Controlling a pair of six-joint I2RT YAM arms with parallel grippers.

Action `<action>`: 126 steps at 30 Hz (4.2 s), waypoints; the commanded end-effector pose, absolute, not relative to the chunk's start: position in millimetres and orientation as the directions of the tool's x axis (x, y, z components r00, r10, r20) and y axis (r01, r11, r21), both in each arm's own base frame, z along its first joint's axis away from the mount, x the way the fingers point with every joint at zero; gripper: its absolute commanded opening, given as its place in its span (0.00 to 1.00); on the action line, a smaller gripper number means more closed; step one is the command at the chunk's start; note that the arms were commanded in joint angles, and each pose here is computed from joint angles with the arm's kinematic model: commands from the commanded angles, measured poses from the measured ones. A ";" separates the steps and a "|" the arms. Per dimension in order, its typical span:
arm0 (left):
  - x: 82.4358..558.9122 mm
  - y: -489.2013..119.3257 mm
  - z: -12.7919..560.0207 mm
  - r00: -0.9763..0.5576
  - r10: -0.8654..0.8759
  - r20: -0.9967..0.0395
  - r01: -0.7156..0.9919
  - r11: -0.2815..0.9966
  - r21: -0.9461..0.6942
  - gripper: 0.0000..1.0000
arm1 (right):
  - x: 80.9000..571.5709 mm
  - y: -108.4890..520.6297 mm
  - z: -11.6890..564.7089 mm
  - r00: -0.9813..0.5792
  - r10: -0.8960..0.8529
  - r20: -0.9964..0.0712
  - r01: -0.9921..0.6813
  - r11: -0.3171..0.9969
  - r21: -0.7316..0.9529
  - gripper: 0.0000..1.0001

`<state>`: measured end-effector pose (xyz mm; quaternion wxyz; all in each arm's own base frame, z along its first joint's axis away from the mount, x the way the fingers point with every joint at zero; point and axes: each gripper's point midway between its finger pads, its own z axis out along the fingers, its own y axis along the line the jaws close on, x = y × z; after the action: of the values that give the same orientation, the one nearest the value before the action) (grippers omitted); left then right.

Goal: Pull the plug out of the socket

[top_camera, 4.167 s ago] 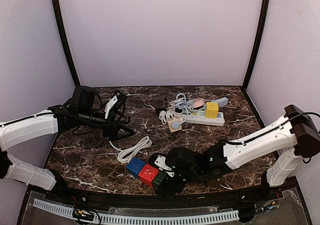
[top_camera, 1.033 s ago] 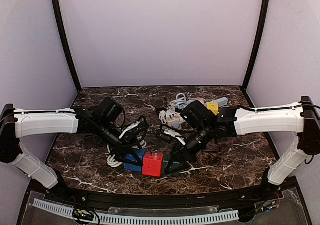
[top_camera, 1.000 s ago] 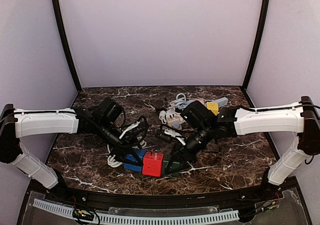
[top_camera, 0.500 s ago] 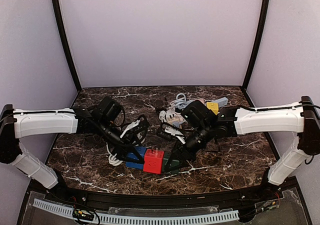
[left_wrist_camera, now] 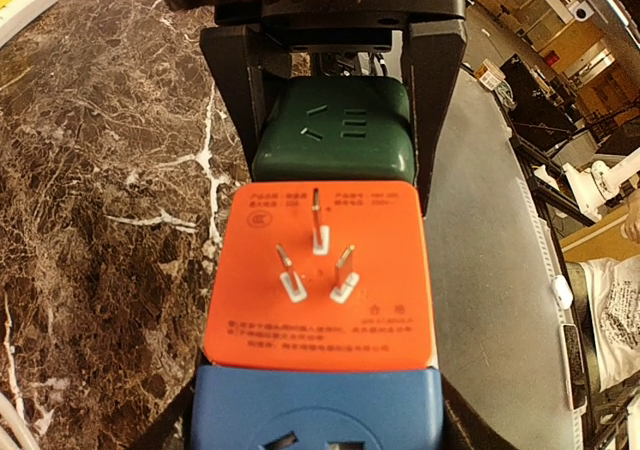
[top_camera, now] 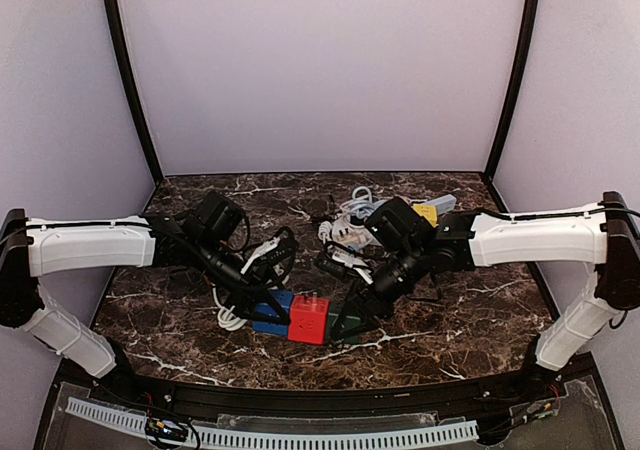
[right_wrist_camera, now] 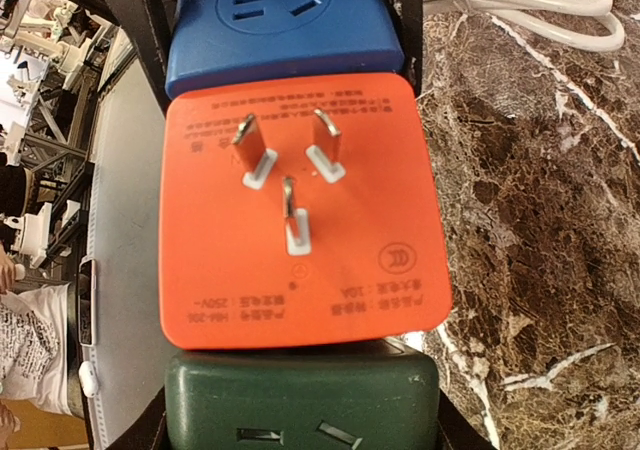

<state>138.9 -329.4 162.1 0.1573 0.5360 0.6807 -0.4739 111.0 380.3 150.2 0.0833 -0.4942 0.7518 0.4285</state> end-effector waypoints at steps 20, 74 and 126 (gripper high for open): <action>144.8 -325.8 191.3 -0.396 0.546 -0.739 0.846 -0.097 -0.524 0.03 | 77.7 392.0 229.6 -0.370 -0.607 -0.704 -0.784 -0.203 0.587 0.00; 162.1 -317.9 186.9 -0.381 0.538 -0.752 0.884 -0.026 -0.467 0.01 | 88.0 371.7 232.0 -0.375 -0.663 -0.648 -0.782 -0.148 0.605 0.00; 183.8 -309.0 191.5 -0.402 0.501 -0.766 0.897 0.050 -0.438 0.01 | 79.4 368.7 222.7 -0.397 -0.668 -0.629 -0.769 -0.132 0.625 0.00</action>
<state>162.7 -324.3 191.6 0.1868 0.5256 0.6631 -0.4991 121.1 373.5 181.5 0.0772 -0.5166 0.7280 0.4440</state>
